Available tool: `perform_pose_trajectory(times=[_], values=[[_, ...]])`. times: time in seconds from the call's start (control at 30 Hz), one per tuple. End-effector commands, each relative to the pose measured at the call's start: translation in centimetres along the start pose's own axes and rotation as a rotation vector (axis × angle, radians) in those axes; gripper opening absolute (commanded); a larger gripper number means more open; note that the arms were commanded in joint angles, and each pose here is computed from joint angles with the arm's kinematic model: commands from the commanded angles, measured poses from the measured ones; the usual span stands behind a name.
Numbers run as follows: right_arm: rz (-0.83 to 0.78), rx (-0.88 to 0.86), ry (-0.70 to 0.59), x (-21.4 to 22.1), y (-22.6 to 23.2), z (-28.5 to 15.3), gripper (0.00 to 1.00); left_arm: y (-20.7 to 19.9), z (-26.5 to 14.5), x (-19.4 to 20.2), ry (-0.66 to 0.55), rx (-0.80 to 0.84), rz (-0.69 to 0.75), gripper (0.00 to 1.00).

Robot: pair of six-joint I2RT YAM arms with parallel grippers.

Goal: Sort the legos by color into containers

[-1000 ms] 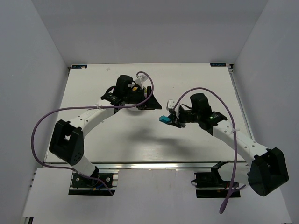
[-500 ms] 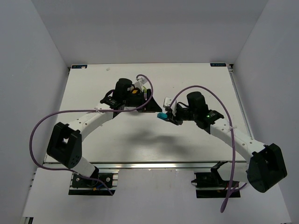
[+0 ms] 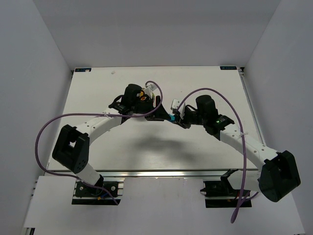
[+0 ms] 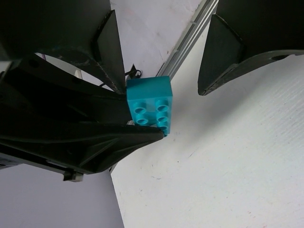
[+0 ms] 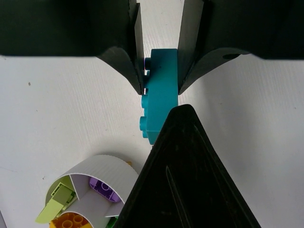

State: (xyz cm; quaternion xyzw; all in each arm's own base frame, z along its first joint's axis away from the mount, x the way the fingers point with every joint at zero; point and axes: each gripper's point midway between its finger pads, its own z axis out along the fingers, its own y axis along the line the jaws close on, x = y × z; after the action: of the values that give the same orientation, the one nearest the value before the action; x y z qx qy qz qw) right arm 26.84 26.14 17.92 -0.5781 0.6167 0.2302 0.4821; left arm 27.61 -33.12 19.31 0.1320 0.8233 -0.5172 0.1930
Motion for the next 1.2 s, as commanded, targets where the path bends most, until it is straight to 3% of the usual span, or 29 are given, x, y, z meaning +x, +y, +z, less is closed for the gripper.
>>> perform_pose_trajectory(times=[0.0,0.43,0.57,0.6,0.63,0.67,0.7,0.73,0.83,0.87,0.93,1.1,1.13,1.17], values=[[-0.044,0.041,-0.072,-3.0,-1.4,-0.1,0.00,-0.8,0.0,-1.0,-0.023,0.002,0.014,0.72],[-0.036,0.025,-0.068,-2.7,-0.7,0.0,0.00,-0.4,0.9,-2.0,-0.034,-0.004,-0.008,0.60],[-0.034,0.028,-0.068,-2.7,-0.8,0.1,0.00,-0.4,1.0,-2.0,-0.029,0.002,-0.011,0.43],[-0.033,0.026,-0.067,-2.6,-0.7,0.1,0.00,-0.4,1.0,-1.9,-0.027,0.004,-0.011,0.30],[-0.027,0.025,-0.066,-2.6,-0.6,0.1,0.00,-0.4,1.1,-1.9,-0.026,0.005,-0.009,0.24],[-0.028,0.031,-0.066,-2.6,-0.7,0.1,0.11,-0.4,1.1,-1.9,-0.025,0.007,-0.011,0.18],[-0.025,0.030,-0.065,-2.4,-0.6,0.1,0.15,-0.5,1.1,-1.9,-0.023,0.011,-0.010,0.05],[-0.023,0.037,-0.065,-2.4,-0.7,0.0,0.18,-0.5,1.1,-1.8,-0.022,0.012,-0.010,0.00],[-0.015,0.049,-0.061,-2.1,-0.7,0.0,0.38,-0.6,1.0,-1.9,-0.027,0.014,-0.003,0.00],[0.004,0.068,-0.050,-1.9,-1.0,-0.1,0.63,-0.7,0.8,-2.0,-0.033,0.009,0.004,0.00],[0.019,0.104,-0.058,-2.0,-1.7,-0.1,0.89,0.9,0.1,-2.7,-0.064,-0.088,0.016,0.00],[0.087,0.189,-0.007,-0.3,-2.7,-0.9,0.89,3.8,-5.1,-8.8,-0.224,-0.481,0.182,0.00],[0.095,0.204,-0.007,0.0,-2.9,-1.1,0.85,3.8,-5.8,-9.7,-0.253,-0.521,0.194,0.00],[0.108,0.222,-0.008,0.4,-3.2,-1.4,0.60,3.8,-7.3,-11.6,-0.317,-0.581,0.209,0.00]])
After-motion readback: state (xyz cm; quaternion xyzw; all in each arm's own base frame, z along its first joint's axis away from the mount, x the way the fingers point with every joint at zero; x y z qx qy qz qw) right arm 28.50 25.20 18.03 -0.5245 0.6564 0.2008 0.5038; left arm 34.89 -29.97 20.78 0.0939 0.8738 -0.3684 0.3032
